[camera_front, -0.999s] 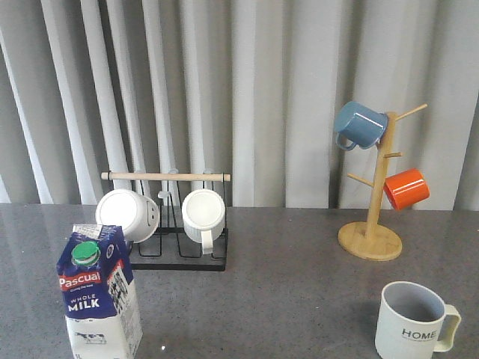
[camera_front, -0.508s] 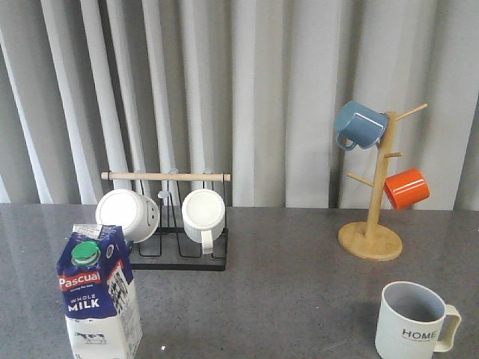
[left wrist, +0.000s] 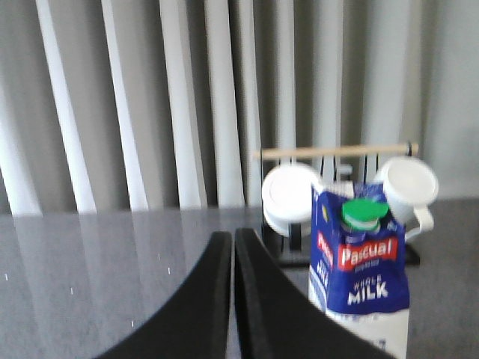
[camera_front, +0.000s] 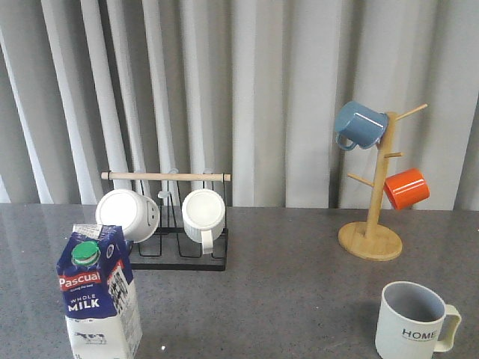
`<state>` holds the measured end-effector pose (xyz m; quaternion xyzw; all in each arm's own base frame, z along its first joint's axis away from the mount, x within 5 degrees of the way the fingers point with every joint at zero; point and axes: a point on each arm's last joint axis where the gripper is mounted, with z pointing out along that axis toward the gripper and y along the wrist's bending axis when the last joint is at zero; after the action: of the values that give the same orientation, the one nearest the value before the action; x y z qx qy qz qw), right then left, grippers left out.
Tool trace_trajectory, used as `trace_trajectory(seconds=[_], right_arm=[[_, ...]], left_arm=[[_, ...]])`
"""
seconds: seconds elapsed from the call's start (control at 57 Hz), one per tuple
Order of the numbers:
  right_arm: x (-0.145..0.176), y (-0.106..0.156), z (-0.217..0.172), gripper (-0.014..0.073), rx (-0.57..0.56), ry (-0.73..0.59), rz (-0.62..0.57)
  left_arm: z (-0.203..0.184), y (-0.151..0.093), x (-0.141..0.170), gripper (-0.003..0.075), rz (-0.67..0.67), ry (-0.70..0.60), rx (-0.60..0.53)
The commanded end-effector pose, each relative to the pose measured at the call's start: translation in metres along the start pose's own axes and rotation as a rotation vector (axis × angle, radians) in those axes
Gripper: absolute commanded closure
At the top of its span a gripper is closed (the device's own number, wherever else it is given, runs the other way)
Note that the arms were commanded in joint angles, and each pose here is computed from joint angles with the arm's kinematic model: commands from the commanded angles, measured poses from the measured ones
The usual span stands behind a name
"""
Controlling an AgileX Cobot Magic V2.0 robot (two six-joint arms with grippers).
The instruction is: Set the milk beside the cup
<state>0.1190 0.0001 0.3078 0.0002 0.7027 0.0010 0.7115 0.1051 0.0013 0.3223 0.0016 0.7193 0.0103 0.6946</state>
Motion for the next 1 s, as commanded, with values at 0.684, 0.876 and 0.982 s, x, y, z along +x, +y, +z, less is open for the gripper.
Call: trace_trajectory(seconds=[0.684,0.876,0.982], right_arm=[[0.012,-0.001,0.039,0.0540,0.014,0.136,0.037],[0.012,-0.001,0.039,0.0341,0.014,0.140,0.038],[0.013,-0.001,0.039,0.0193,0.014,0.145,0.038]], left_arm=[[0.050,-0.004,-0.006,0.0712,-0.164,0.096,0.018],[0.050,-0.004,-0.007,0.0583,-0.164,0.077,0.020],[0.050,-0.004,-0.007,0.0420,-0.164,0.076,0.020]])
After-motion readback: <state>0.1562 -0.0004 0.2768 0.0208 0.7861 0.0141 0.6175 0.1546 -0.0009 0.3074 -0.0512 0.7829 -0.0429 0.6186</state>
